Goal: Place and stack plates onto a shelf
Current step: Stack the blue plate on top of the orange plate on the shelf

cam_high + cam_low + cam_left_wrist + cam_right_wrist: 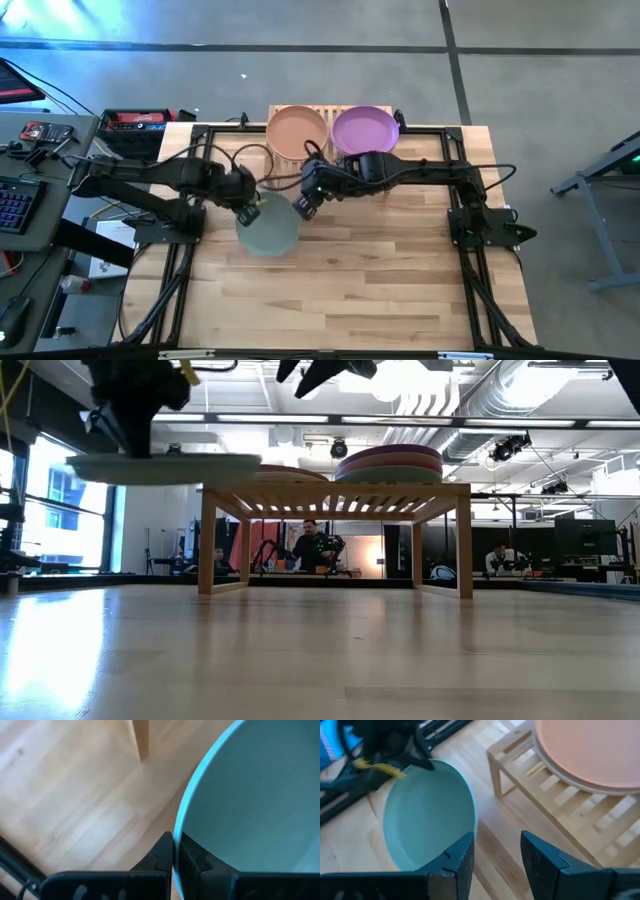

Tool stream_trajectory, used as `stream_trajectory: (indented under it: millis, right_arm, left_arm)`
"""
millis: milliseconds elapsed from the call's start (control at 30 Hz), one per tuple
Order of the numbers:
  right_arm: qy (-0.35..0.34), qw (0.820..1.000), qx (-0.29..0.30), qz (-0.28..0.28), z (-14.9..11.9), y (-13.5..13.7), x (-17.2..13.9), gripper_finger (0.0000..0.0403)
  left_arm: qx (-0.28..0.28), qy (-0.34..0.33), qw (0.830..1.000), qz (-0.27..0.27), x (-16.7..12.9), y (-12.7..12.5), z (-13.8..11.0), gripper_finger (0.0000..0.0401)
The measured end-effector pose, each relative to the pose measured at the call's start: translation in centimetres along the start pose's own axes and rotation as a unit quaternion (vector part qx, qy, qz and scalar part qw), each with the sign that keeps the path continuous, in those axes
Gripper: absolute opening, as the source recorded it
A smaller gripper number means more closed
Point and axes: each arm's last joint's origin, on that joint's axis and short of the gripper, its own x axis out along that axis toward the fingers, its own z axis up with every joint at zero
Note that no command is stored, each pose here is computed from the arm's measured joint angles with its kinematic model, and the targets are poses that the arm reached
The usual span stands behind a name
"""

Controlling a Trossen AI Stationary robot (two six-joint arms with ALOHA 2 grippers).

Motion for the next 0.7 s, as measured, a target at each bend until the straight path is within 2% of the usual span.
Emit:
stream_trajectory:
  millis: [333, 567, 700]
  right_arm:
    - [0.018, 0.996, 0.091, 0.011, 0.9, -1.3, 0.5, 0.0138]
    - [0.019, 0.996, 0.091, 0.011, 0.8, -1.3, 0.7, 0.0138]
    - [0.031, 0.996, 0.087, 0.016, 0.5, -0.9, 1.1, 0.0138]
  left_arm:
    - [-0.01, -0.049, 0.999, -0.014, -2.1, 0.1, 1.8, 0.0001]
    - [-0.013, -0.054, 0.998, -0.017, -2.2, 0.2, 2.0, 0.0001]
    - [-0.004, -0.076, 0.996, -0.037, -2.3, -0.3, 2.4, 0.0001]
